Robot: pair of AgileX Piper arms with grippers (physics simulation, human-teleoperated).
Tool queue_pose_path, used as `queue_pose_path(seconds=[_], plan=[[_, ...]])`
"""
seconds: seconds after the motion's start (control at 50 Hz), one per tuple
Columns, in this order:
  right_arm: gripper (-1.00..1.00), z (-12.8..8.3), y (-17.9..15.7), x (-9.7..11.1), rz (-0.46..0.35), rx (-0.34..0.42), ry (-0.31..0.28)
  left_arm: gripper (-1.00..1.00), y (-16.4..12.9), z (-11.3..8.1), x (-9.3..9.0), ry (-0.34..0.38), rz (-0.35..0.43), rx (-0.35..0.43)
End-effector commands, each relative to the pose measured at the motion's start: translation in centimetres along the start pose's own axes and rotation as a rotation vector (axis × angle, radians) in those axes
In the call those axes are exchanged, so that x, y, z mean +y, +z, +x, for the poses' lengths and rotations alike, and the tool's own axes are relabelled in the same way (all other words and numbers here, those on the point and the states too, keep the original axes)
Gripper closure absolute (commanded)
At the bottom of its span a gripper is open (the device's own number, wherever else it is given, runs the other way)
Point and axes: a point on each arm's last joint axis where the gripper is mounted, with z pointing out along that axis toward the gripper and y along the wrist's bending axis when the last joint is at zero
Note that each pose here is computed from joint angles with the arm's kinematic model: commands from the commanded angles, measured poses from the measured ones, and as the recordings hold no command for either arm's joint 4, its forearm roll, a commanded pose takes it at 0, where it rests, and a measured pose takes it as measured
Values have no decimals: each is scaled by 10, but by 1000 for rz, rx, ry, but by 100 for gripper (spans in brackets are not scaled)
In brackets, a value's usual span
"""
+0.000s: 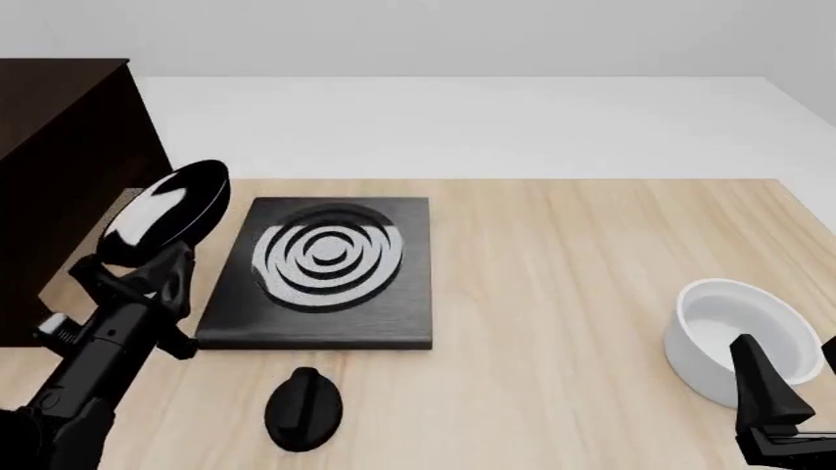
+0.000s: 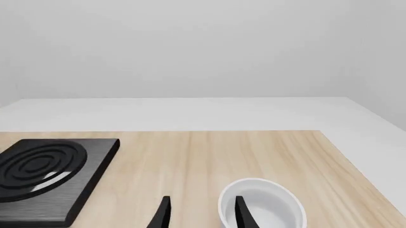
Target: Put the frying pan under the cabinet shelf.
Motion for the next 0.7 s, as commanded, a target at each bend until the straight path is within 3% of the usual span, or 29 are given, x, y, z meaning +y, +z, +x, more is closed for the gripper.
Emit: queue_pose_path(seconds=[0.02, 0.22, 0.44, 0.7], plan=[[-100, 0, 0, 0, 0, 0, 0, 100, 19, -5, 5, -18, -9, -15], [-100, 0, 0, 0, 0, 0, 0, 100, 30, -16, 9, -2, -22, -59], [-100, 0, 0, 0, 0, -1, 0, 100, 46, -35, 26, 1, -77, -122], [-100, 0, 0, 0, 0, 0, 0, 100, 54, -51, 26, -20, -68, -178]])
